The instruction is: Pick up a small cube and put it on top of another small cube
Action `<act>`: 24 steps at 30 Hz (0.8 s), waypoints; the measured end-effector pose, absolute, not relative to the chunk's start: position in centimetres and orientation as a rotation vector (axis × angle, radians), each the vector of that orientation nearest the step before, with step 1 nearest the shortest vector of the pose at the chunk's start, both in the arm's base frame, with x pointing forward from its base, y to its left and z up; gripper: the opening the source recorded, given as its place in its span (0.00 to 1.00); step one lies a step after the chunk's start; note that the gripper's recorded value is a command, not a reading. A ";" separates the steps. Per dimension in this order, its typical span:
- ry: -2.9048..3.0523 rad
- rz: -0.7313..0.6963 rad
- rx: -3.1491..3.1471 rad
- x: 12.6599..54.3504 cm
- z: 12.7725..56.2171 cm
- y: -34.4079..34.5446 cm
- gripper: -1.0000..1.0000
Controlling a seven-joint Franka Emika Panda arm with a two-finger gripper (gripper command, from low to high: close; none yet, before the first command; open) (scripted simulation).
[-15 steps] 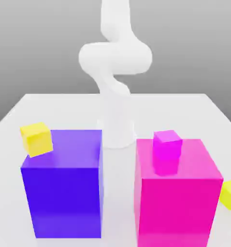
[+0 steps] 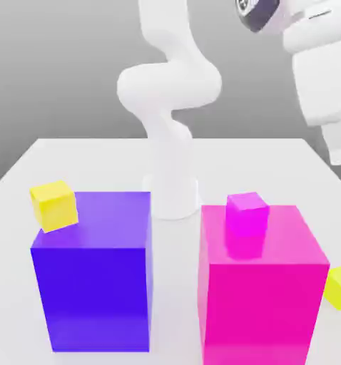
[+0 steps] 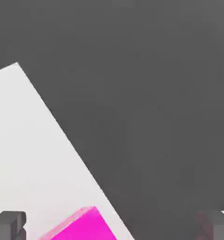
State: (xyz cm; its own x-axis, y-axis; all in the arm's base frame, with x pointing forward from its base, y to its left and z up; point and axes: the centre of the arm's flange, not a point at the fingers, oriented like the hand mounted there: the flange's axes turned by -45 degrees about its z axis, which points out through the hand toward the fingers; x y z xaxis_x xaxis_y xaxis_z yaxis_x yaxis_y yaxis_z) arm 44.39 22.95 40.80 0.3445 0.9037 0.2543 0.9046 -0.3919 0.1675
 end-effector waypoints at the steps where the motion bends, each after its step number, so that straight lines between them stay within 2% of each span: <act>1: -1.820 -0.440 -2.519 43.9 38.9 24.2 0.50; 5: -2.188 -0.267 -2.233 40.2 31.2 30.1 0.50; 10: -2.517 -0.049 -1.881 35.8 21.9 32.9 0.50; 15: -2.583 -0.001 -1.788 34.6 15.0 33.6 0.50; 16: -2.584 -0.001 -1.787 34.5 14.0 33.5 0.00; 22: -2.584 0.003 -1.786 34.5 13.4 33.5 0.00; 24: -2.585 0.003 -1.785 34.5 14.7 33.5 0.00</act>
State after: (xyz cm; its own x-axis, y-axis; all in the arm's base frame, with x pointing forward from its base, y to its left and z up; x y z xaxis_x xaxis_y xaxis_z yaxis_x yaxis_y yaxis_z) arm 34.51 33.55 14.66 -0.3543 0.9351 -0.0013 0.9351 0.3543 -0.0013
